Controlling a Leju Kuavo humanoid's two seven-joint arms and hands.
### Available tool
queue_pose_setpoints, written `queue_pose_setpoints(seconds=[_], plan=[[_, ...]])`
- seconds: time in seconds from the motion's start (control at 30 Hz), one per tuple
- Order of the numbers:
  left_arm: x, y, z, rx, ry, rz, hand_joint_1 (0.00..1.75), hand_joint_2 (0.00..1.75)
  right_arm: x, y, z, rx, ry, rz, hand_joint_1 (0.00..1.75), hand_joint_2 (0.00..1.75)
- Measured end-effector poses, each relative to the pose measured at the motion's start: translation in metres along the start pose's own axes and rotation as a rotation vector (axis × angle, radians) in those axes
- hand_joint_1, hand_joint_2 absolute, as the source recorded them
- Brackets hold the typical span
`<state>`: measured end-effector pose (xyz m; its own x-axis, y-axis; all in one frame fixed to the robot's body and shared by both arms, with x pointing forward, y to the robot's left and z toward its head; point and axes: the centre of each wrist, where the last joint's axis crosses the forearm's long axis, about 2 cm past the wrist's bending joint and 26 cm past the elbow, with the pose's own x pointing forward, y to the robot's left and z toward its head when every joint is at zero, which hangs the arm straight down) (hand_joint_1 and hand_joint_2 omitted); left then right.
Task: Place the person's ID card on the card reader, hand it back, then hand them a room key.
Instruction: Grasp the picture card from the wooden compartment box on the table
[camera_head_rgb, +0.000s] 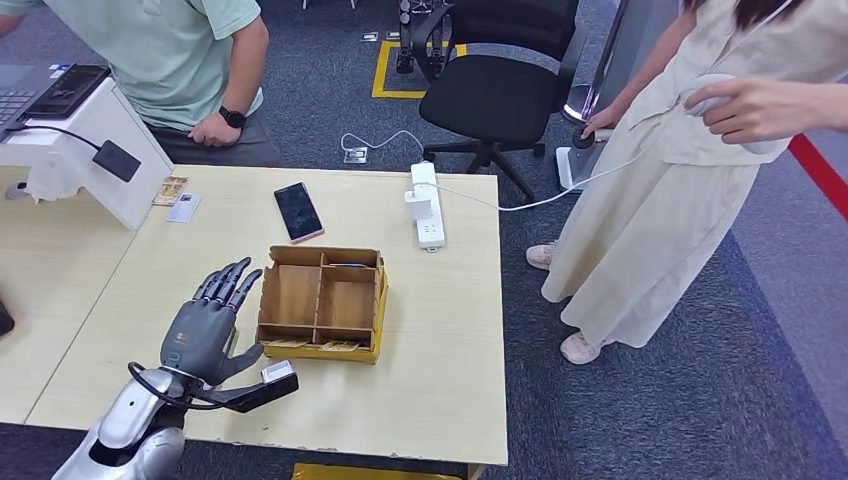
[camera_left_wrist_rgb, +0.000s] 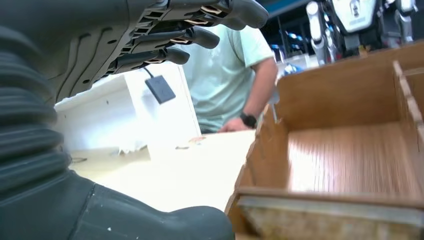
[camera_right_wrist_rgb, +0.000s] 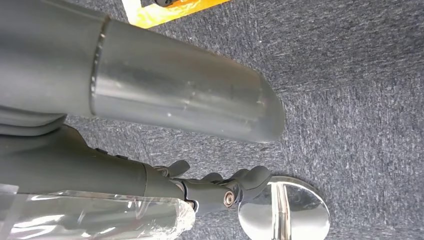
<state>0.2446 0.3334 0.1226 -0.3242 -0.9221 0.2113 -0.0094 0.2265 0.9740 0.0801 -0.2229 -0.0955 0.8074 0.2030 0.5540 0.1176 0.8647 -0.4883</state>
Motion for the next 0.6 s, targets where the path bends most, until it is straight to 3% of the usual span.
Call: queue_pose_setpoints(seconds=[0.27, 0.6], plan=[[-0.003, -0.001, 0.019, -0.093, -0.041, 0.156, 0.00, 1.75, -0.001, -0.001, 0.000, -0.007, 0.004, -0.014, 0.00, 0.00], [-0.003, 0.001, 0.029, -0.107, -0.050, 0.178, 0.00, 1.75, -0.001, -0.002, -0.001, -0.011, 0.004, -0.018, 0.00, 0.00]])
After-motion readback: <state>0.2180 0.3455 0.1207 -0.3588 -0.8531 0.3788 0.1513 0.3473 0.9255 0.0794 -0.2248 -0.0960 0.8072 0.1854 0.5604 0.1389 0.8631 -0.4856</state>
